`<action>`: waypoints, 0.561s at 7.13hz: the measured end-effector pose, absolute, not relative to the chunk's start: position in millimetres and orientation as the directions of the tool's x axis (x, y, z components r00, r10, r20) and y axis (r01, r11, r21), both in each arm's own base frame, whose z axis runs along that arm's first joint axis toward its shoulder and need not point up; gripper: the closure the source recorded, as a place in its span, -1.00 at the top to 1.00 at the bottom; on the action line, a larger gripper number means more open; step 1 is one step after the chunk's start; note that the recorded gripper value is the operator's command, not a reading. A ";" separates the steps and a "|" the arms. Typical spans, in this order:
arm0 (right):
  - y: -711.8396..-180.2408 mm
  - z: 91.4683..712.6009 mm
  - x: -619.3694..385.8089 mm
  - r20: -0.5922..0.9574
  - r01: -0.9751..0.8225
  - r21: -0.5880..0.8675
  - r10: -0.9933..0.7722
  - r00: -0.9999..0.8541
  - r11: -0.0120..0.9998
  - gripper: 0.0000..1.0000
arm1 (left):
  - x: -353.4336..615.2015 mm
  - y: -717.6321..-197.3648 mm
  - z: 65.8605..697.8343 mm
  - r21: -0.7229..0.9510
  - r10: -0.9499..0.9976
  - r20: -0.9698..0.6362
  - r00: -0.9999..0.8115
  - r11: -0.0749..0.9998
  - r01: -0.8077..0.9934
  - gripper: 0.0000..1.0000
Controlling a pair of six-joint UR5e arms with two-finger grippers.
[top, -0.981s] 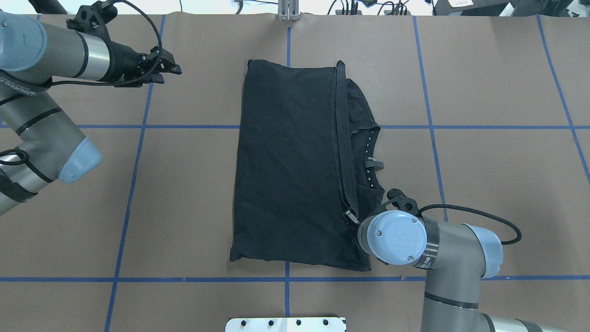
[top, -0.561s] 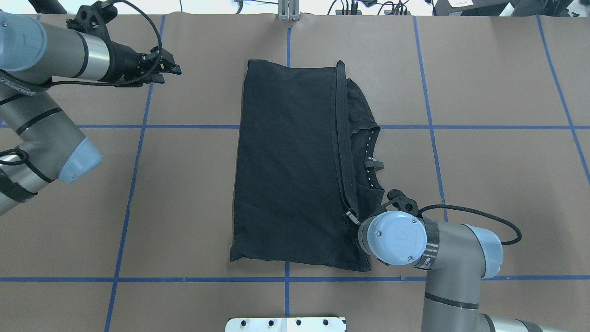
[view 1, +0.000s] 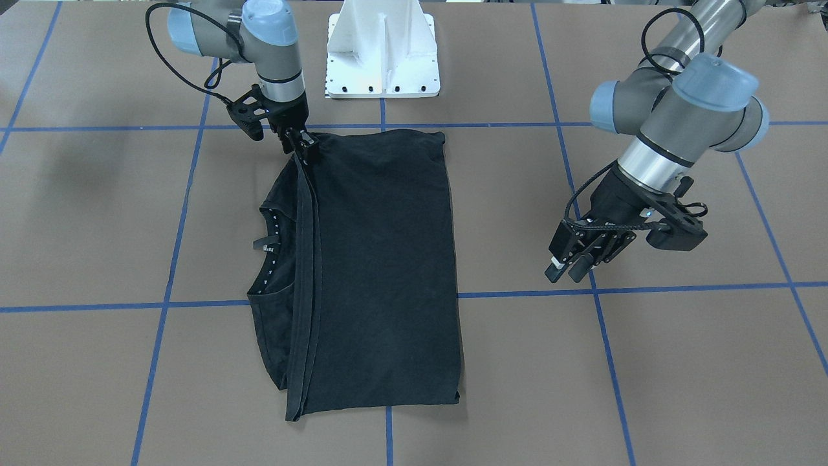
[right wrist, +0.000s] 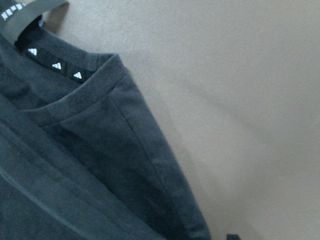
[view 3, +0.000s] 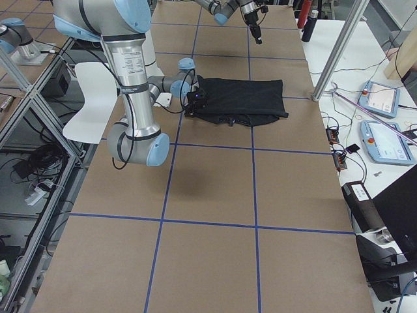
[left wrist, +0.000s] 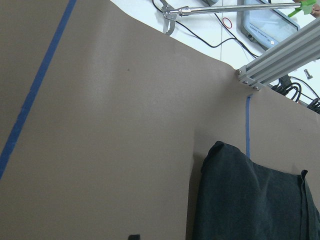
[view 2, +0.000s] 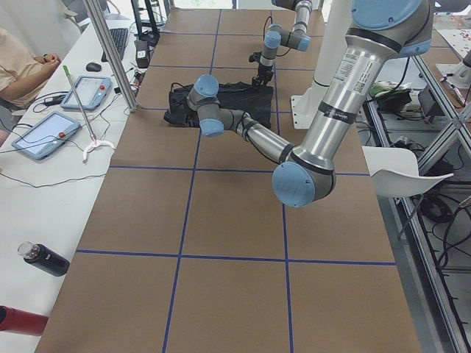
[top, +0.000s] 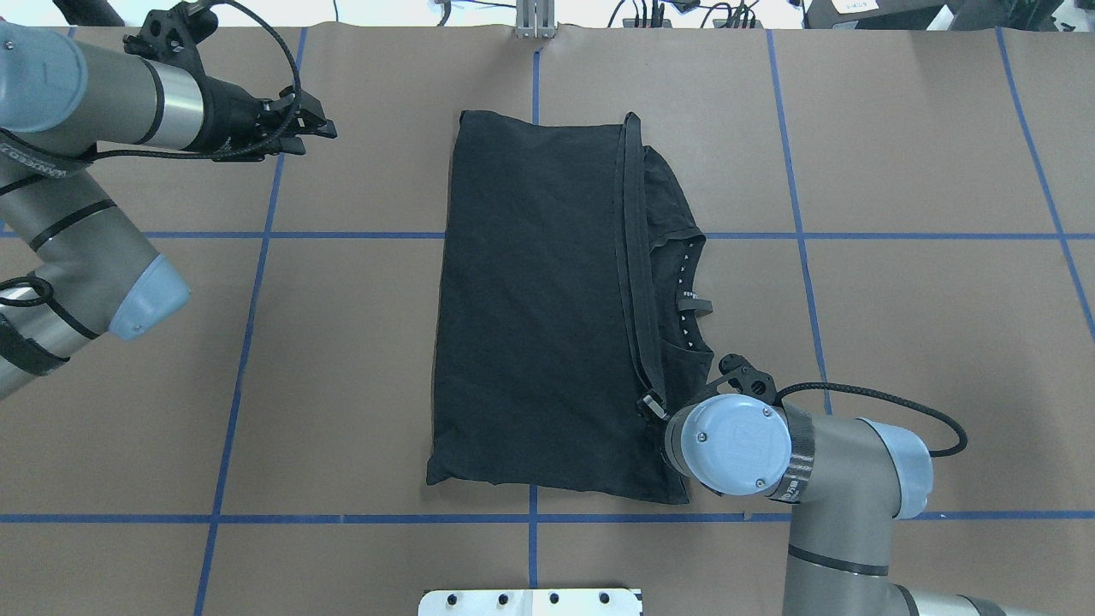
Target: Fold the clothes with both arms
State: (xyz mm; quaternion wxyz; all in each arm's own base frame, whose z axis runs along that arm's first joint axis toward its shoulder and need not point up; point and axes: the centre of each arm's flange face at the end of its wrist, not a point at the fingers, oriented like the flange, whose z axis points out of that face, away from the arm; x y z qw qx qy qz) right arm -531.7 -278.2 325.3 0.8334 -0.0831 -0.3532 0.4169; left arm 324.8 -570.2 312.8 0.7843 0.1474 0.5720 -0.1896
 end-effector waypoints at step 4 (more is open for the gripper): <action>-275.5 328.5 -533.6 0.517 -0.636 -0.429 0.752 0.410 0.642 -0.65 | 324.4 -569.7 311.5 0.015 -0.127 -0.954 0.272 0.885 0.466 0.15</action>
